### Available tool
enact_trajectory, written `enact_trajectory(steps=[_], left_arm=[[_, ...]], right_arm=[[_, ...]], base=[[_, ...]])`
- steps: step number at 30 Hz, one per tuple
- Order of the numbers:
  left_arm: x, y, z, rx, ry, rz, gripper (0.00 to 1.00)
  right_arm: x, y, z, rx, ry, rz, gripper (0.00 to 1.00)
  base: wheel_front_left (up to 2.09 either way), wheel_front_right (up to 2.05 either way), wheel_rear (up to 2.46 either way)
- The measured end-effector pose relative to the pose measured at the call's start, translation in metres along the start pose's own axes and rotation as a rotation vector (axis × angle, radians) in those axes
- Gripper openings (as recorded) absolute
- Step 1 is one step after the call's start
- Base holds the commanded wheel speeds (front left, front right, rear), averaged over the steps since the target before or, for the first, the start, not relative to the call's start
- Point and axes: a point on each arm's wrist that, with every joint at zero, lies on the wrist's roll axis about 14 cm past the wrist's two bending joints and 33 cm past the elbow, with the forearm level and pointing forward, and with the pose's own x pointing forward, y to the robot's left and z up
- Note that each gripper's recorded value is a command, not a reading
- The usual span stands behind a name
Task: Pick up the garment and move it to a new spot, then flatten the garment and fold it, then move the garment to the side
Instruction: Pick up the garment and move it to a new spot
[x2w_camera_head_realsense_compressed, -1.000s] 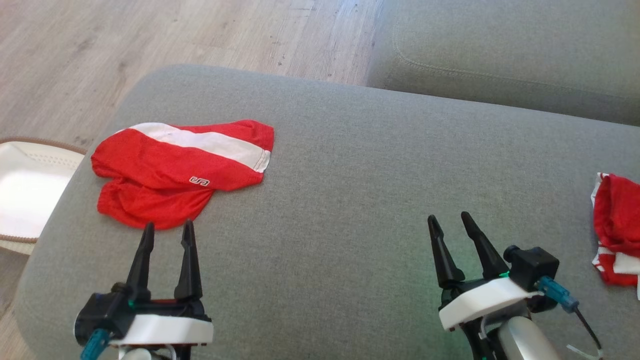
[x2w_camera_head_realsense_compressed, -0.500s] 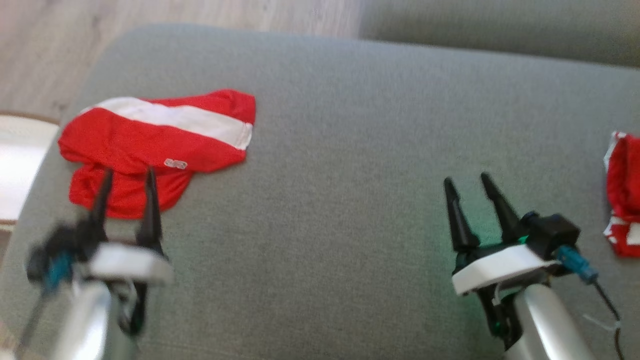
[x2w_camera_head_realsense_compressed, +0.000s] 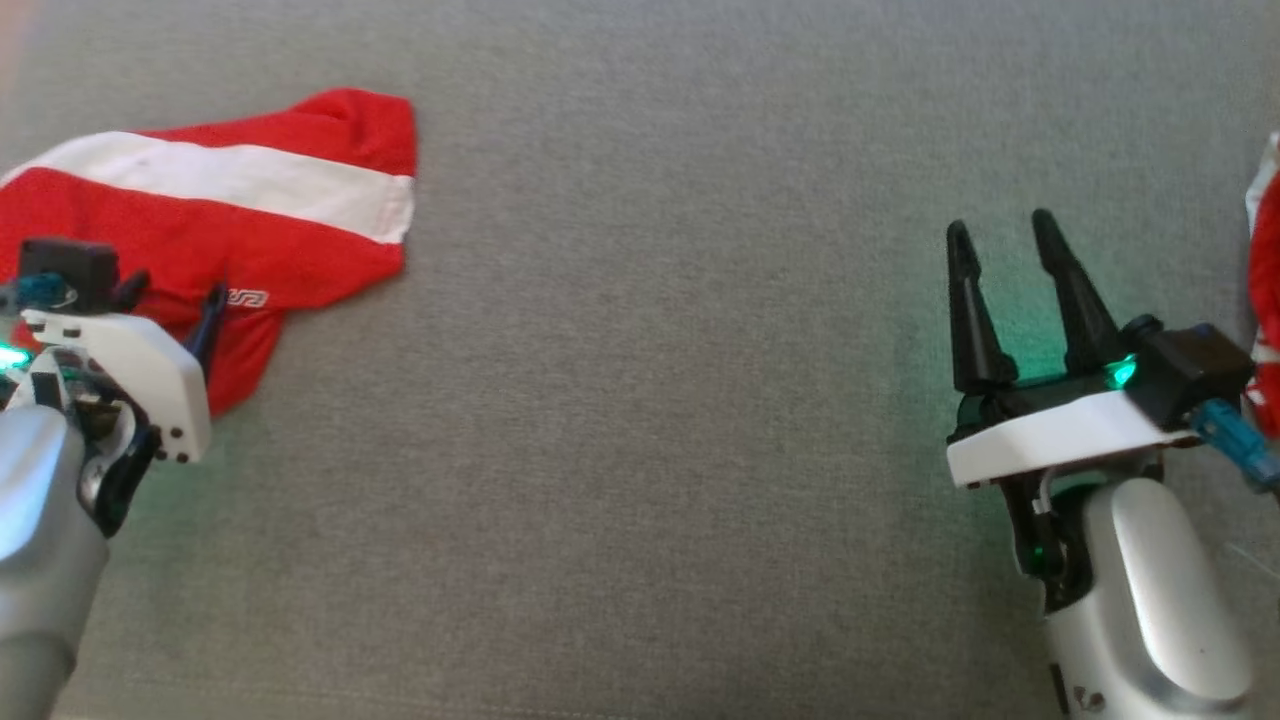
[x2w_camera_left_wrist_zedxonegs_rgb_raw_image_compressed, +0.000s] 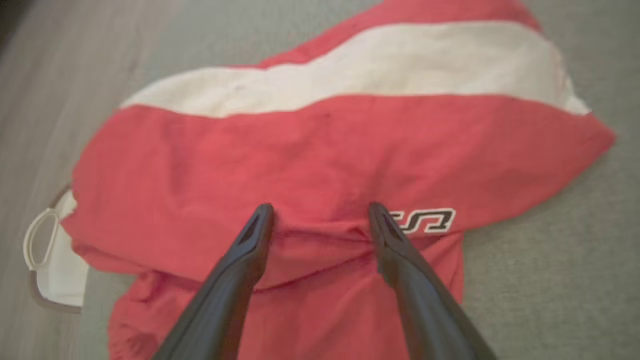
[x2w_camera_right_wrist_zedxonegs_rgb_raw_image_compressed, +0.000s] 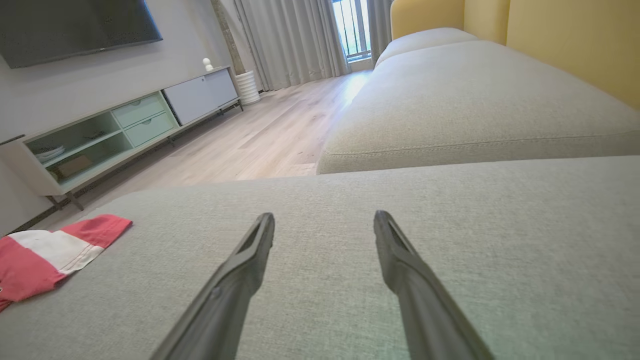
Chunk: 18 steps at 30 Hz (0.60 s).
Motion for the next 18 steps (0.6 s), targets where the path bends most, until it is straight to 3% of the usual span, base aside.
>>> enact_trajectory(steps=[8,9,10,11,18], left_arm=[[0.025,-0.004,-0.011,-0.038,0.141,-0.035,1.00],[0.027,-0.005,-0.011,-0.050,0.149,-0.041,0.63],[0.027,-0.006,-0.013,-0.058,0.159,-0.048,0.07],[0.027,-0.008,-0.012,-0.066,0.159,-0.055,0.00],[0.022,-0.015,0.006,-0.091,0.049,-0.077,0.00]], right_arm=[[0.001,-0.016,-0.007,0.015,0.010,-0.037,1.00],[0.001,-0.017,-0.007,0.015,0.010,-0.039,1.00],[0.001,-0.018,-0.007,0.015,0.009,-0.040,1.00],[0.001,-0.018,-0.006,0.015,0.007,-0.042,1.00],[-0.004,-0.016,0.005,0.002,-0.013,-0.040,1.00]], base=[[0.00,0.00,0.00],[0.00,0.00,0.00],[0.00,0.00,0.00],[0.00,0.00,0.00],[0.00,0.00,0.00]])
